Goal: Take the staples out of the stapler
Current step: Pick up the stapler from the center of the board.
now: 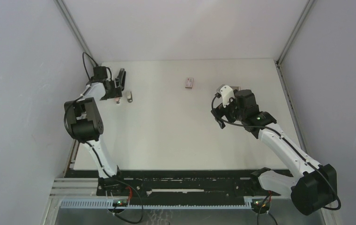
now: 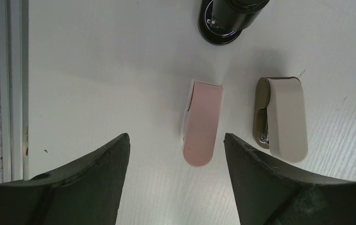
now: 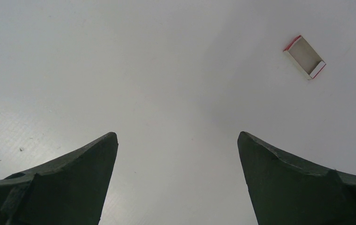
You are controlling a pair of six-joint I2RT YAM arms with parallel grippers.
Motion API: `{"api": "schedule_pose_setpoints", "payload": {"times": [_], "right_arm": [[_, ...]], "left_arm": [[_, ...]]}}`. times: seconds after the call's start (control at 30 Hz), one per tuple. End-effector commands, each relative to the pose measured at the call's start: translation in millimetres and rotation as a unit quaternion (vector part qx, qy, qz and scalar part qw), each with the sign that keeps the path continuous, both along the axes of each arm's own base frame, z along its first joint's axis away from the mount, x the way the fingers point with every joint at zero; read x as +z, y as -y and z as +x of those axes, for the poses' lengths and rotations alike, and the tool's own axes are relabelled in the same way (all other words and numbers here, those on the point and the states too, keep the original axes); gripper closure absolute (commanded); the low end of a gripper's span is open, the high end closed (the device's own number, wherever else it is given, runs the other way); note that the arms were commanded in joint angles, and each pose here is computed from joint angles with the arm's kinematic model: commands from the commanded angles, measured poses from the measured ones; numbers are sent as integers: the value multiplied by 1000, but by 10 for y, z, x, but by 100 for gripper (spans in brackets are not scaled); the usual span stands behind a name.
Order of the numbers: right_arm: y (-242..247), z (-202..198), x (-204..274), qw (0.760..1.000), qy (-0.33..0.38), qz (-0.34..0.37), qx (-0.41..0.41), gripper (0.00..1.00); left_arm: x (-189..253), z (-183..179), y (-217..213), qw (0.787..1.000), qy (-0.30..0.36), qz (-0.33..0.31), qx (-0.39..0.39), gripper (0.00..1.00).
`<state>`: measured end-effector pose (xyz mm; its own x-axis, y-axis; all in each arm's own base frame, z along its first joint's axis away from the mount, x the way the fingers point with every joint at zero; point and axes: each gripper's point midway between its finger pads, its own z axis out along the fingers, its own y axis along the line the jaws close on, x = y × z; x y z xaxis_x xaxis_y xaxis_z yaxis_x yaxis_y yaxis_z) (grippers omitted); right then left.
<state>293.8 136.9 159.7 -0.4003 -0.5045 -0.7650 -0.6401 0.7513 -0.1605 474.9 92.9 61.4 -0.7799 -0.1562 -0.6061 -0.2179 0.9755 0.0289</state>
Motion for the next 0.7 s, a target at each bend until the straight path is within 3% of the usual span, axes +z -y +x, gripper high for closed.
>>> {"api": "schedule_pose_setpoints", "payload": {"times": [0.0, 0.67], "right_arm": [[-31, 65, 108, 999, 32, 2, 4, 0], [-31, 83, 81, 999, 33, -9, 0, 0]], "left_arm": [[186, 163, -43, 1000, 17, -8, 6, 23], [86, 291, -97, 1000, 4, 6, -3, 38]]}}
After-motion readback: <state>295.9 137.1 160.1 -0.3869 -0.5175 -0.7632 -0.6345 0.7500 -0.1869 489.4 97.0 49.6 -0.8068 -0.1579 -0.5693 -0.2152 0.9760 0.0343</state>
